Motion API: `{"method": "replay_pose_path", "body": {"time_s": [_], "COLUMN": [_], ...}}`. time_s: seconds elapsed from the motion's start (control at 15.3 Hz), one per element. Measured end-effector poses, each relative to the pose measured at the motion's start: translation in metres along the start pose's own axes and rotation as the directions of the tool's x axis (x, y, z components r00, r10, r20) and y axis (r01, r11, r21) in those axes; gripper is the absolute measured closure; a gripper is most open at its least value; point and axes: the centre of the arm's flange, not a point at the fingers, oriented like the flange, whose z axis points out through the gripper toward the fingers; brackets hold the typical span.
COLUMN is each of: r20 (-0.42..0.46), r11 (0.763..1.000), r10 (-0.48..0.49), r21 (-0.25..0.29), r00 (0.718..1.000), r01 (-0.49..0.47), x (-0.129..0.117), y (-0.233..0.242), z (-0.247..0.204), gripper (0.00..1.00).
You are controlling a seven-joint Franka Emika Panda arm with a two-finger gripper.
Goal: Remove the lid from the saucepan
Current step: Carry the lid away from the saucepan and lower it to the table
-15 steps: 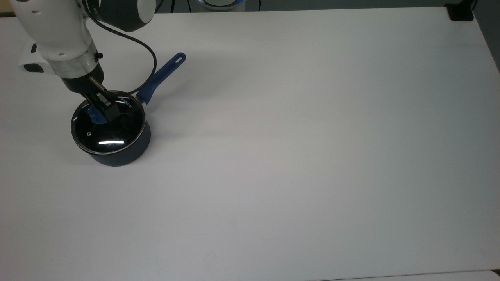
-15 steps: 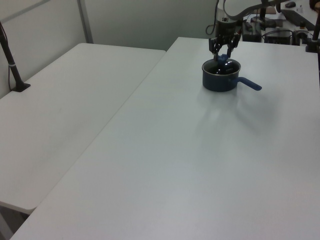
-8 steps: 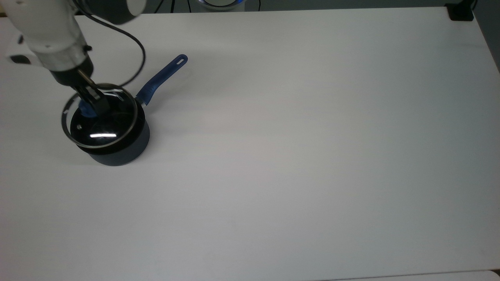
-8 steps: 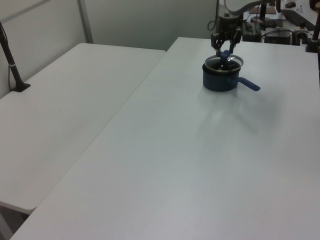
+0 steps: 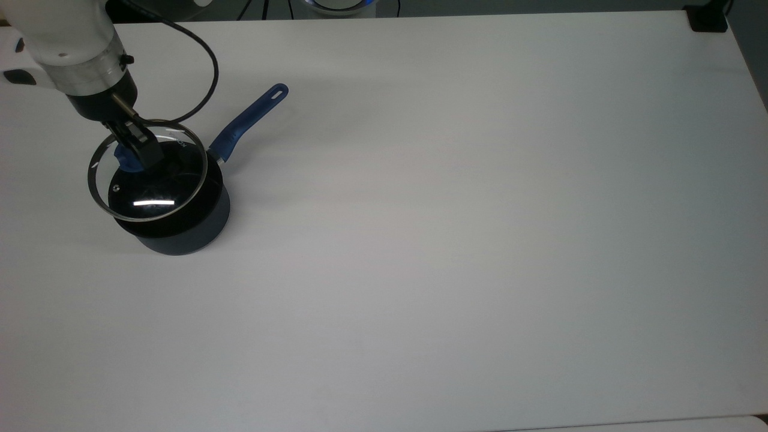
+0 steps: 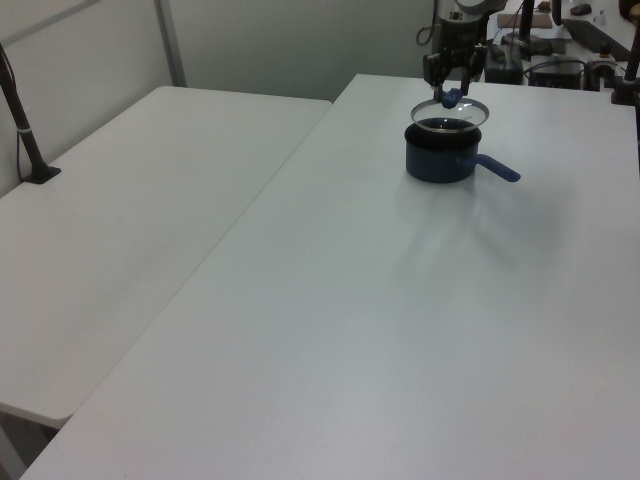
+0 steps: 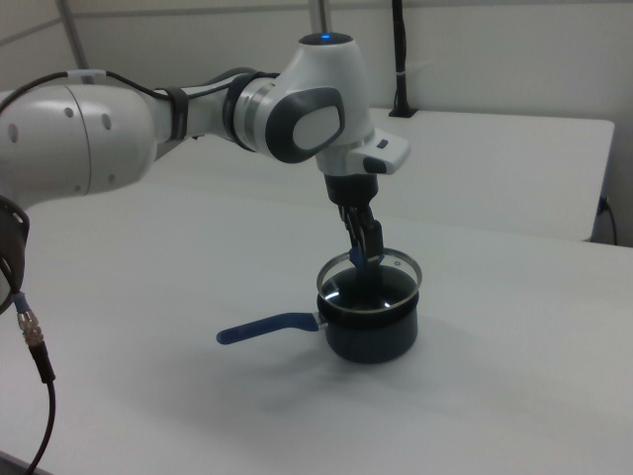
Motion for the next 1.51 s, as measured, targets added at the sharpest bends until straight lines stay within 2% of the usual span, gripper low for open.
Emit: {"method": "replay_pose_path", "body": {"time_s": [0.2,0.52,0.85,1.11,1.24,1.51], "r20": [-0.002,0.105,0.131,0.103,0.074,0.033], "r11": [0.999,0.989,0.984,0.983,0.978,0.977], "r10": [-0.036,-0.142,-0.170,-0.179,-0.209,-0.213], "r21": [0.010,-0.015,-0.027,-0.009,0.011,0.032], "r00": [0.999,0.984,0.977,0.978,0.975,0.977], "r01": [0.036,0.145,0.175,0.181,0.209,0.212], "x": [-0.013,-0.072,-0.129,-0.145,-0.160,-0.177], "y": [-0.021,-0.072,-0.136,-0.159,-0.182,-0.213], "z": [-0.010,-0.028,-0.029,-0.032,-0.029,-0.001], "gripper": [0.34,0.34,0.34,0.34,0.34,0.34]}}
